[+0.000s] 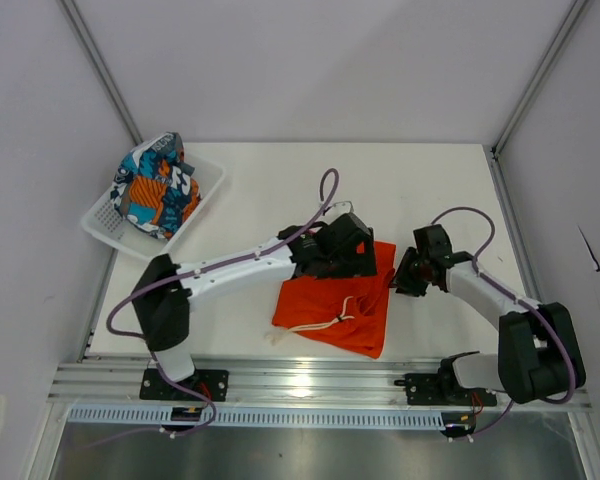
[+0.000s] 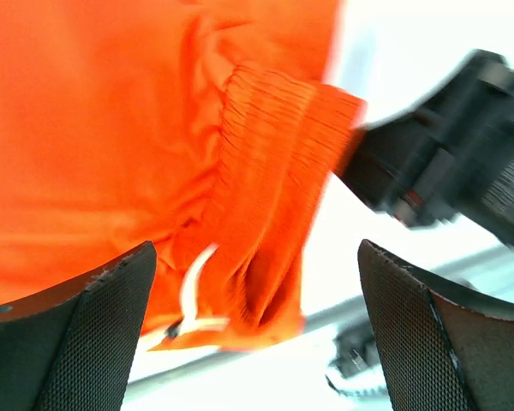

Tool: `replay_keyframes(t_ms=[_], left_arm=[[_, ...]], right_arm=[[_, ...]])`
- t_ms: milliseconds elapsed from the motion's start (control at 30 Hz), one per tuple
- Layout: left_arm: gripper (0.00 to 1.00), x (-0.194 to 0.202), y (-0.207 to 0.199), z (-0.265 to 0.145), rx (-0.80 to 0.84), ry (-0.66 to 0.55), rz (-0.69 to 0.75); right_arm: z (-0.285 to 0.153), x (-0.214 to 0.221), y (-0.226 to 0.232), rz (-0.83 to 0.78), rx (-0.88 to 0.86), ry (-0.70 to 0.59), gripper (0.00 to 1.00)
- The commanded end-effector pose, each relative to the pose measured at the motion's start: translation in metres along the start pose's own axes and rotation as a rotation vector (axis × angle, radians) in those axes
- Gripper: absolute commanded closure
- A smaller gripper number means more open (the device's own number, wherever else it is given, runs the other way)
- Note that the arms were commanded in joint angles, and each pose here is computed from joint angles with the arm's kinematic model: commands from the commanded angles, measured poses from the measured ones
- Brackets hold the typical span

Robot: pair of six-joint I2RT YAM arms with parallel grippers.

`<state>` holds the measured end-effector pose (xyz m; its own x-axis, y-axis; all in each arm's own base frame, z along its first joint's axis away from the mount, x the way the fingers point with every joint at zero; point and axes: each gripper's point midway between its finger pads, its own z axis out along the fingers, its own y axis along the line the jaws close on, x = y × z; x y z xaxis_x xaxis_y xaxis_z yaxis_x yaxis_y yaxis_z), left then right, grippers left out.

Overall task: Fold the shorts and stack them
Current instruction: Fold the shorts

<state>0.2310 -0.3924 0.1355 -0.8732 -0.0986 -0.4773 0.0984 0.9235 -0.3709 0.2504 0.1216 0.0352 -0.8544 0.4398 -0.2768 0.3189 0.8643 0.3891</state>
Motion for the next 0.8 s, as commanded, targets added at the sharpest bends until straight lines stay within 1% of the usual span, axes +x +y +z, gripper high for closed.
replay_keyframes(t_ms=[0,67,133,167,200,233,267,300,333,400,467,533,600,633,667,700,767], left_arm=[[0.01,-0.019,-0.033,-0.045,0.224,-0.057,0.016],[0.01,-0.021,-0.032,-0.062,0.263,-0.072,0.022],[0.01,-0.018,-0.026,-0.068,0.272,-0.079,0.031],[0.01,-0.012,-0.016,-0.070,0.270,-0.078,0.043],[0.01,-0.011,-0.013,-0.071,0.276,-0.081,0.049],[0.01,-0.012,-0.016,-0.072,0.298,-0.094,0.054],[0.01,-0.002,-0.004,-0.064,0.276,-0.080,0.075],[0.01,0.001,-0.001,-0.060,0.271,-0.075,0.085],[0.01,0.004,-0.001,-0.056,0.271,-0.066,0.092],[0.01,0.018,0.008,-0.039,0.234,-0.027,0.113],[0.01,0.026,0.009,-0.025,0.212,-0.014,0.129],[0.01,0.030,0.005,-0.019,0.198,-0.019,0.148],[0.01,0.032,0.000,-0.016,0.189,-0.025,0.174],[0.01,0.031,-0.010,-0.015,0.187,-0.046,0.188],[0.01,0.033,-0.010,-0.013,0.178,-0.049,0.205],[0.01,0.036,-0.018,-0.015,0.190,-0.053,0.219],[0.01,0.041,-0.019,-0.007,0.181,-0.050,0.239]], right_arm=[[-0.015,-0.008,-0.014,0.012,0.024,-0.044,0.67],[-0.028,-0.016,-0.011,0.025,-0.008,-0.091,0.66],[-0.037,-0.022,-0.015,0.053,-0.022,-0.134,0.62],[-0.049,-0.027,-0.011,0.057,-0.056,-0.180,0.61],[-0.055,-0.029,-0.009,0.060,-0.086,-0.193,0.55],[-0.059,-0.028,-0.006,0.056,-0.112,-0.198,0.52],[-0.066,-0.029,-0.001,0.055,-0.147,-0.218,0.48],[-0.069,-0.030,0.004,0.054,-0.174,-0.222,0.39],[-0.072,-0.028,0.010,0.049,-0.209,-0.209,0.36],[-0.068,-0.023,0.012,0.051,-0.216,-0.169,0.32],[-0.059,-0.015,0.010,0.060,-0.193,-0.101,0.31],[-0.053,-0.012,0.007,0.060,-0.166,-0.074,0.30],[-0.048,-0.009,0.003,0.055,-0.118,-0.072,0.18],[-0.048,-0.009,0.004,0.049,-0.111,-0.080,0.16],[-0.047,-0.009,0.004,0.035,-0.092,-0.098,0.01],[-0.049,-0.011,0.006,0.030,-0.091,-0.107,0.01],[-0.051,-0.011,0.011,0.019,-0.089,-0.119,0.01]])
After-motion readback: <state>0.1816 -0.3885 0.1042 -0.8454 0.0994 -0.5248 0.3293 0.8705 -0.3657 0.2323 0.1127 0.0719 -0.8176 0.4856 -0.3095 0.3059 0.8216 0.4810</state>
